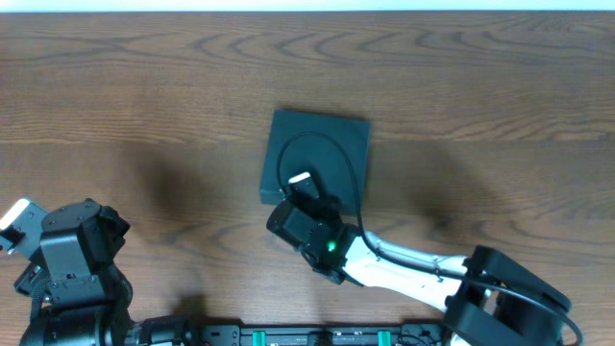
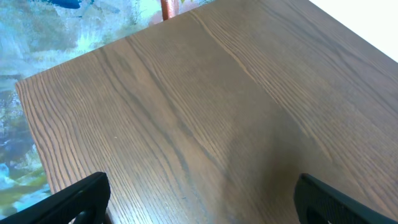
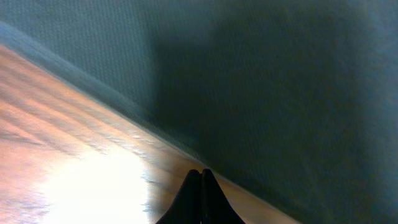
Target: Pack container
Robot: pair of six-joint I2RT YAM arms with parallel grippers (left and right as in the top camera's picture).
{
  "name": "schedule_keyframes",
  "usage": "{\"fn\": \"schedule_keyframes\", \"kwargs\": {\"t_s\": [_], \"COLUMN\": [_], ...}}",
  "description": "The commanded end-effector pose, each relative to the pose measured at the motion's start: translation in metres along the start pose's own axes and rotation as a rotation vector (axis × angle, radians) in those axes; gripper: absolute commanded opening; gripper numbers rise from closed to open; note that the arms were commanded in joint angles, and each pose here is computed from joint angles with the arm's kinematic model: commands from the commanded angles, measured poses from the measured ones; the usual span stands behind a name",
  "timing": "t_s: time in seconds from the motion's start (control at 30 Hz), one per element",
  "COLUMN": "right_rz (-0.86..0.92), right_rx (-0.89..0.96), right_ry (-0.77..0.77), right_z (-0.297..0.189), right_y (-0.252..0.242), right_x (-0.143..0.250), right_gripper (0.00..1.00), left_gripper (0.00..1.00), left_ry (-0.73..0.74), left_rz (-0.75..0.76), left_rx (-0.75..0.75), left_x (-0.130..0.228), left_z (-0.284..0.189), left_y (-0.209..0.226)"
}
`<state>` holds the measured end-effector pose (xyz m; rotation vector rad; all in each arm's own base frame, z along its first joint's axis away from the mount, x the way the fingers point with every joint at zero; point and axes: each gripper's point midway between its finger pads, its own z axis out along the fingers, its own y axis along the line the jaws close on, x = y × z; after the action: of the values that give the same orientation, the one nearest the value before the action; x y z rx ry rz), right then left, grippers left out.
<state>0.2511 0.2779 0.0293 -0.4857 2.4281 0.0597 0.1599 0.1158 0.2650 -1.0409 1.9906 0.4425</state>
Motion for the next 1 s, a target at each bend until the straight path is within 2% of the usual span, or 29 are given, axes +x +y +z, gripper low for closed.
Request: {"fn": "schedule_keyframes", "kwargs": {"t_s": [0.0, 0.23, 0.43, 0.7, 0.97], "right_rz": [-0.031, -0.009, 0.009, 0.072, 0.067], "right_rx": [0.027, 0.237, 0.247, 0.105, 0.215], "right_ry": [-0.017, -0.092, -0.092, -0.143, -0.14], "right_z": [-0.005, -0.012, -0.009, -0.006, -0.003], "right_y": [-0.006, -0.056, -0.062, -0.037, -0.069], "right_x": [-0.012, -0.032, -0.035, -0.052, -0.055], "right_gripper": [0.02, 0.02, 0.02, 0.02, 0.02], "left_gripper": [0.95, 0.95, 0.95, 0.95, 0.95], "left_ry": [-0.011, -0.011, -0.011, -0.011, -0.011], "left_rz": [-0.019, -0.019, -0.019, -0.019, -0.019], "left_rx": [-0.011, -0.011, -0.011, -0.011, -0.011], "left_x": [-0.004, -0.004, -0.004, -0.004, -0.004], "left_z": [-0.002, -0.002, -0.002, -0.002, -0.002], "left_y": [0.003, 0.003, 0.003, 0.003, 0.003]}}
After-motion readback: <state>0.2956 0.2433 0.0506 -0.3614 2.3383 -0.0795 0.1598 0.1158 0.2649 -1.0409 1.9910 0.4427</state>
